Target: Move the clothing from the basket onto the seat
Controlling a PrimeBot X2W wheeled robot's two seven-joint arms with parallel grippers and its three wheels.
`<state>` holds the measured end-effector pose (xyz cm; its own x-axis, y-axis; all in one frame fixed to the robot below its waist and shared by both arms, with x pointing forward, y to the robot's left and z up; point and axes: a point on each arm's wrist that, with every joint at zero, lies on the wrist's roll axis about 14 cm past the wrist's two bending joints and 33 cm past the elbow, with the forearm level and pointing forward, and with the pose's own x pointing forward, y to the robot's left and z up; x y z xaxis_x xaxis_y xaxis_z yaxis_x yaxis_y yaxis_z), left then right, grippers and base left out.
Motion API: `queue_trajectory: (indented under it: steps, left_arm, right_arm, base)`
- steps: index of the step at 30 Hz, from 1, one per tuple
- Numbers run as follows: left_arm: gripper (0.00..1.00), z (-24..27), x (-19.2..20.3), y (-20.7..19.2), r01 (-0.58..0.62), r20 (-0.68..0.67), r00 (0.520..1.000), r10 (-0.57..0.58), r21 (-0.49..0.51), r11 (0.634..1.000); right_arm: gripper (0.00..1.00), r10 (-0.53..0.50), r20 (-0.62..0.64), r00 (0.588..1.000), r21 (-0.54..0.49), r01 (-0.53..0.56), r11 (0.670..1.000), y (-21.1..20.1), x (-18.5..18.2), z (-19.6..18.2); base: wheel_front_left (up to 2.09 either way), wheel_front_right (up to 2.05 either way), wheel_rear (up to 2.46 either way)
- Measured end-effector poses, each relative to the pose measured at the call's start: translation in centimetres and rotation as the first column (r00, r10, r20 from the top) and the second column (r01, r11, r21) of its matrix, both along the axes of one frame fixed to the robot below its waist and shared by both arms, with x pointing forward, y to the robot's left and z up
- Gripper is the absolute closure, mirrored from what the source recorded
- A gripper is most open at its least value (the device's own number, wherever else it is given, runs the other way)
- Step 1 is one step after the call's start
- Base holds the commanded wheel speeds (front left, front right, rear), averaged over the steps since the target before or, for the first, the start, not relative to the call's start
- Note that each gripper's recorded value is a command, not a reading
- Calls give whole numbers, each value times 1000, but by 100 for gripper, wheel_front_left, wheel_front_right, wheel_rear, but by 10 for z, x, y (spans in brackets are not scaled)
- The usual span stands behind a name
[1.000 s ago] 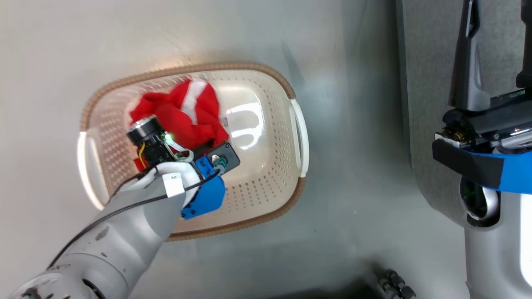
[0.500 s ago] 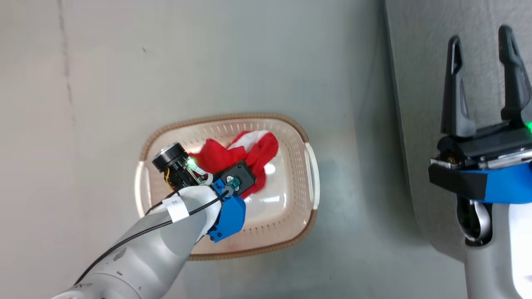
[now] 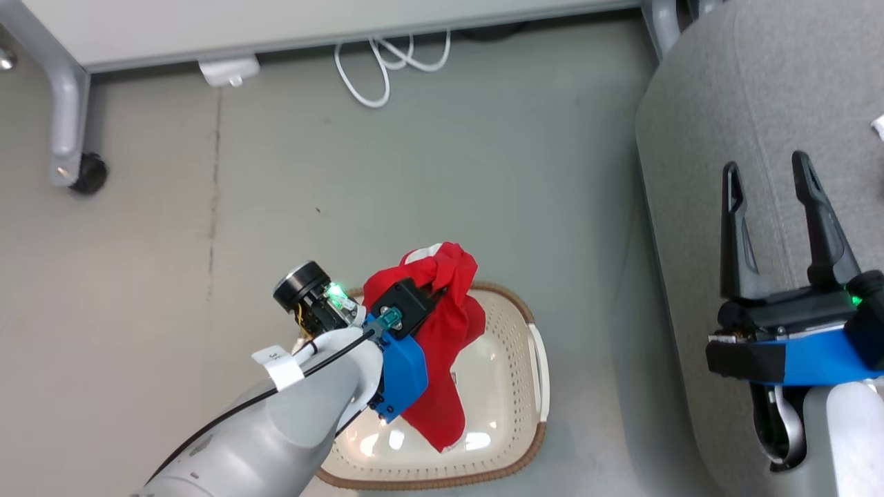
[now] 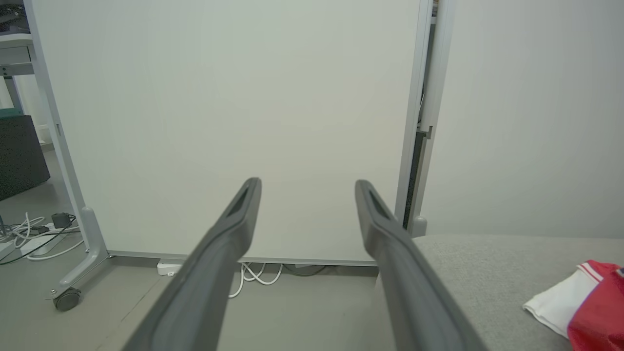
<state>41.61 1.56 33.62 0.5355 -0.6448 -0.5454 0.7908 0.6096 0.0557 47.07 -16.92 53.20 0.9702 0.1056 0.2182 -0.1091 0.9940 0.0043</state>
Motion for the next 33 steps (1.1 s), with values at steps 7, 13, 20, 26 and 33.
queue_trajectory:
  steps: [7,13,20,26,33]
  left_arm:
    - [100,58,1,6,-45,124,991,55,-77,996]
    - [100,110,5,10,-87,228,966,125,-168,982]
    - [100,160,7,19,-119,324,924,202,-258,959]
    - [100,201,9,18,-112,394,885,248,-336,935]
    - [100,233,13,17,-98,437,854,283,-398,912]
  right_arm:
    - [0,12,39,999,16,-12,1000,4,-27,24]
    - [0,23,62,998,25,-25,999,8,-49,37]
    - [0,39,80,996,33,-42,999,14,-67,45]
    - [0,52,86,995,41,-55,998,19,-76,48]
    - [0,70,79,994,69,-75,995,25,-79,46]
  base:
    - [0,0,0]
    - [0,0,0]
    - [0,0,0]
    - [0,0,0]
    - [0,0,0]
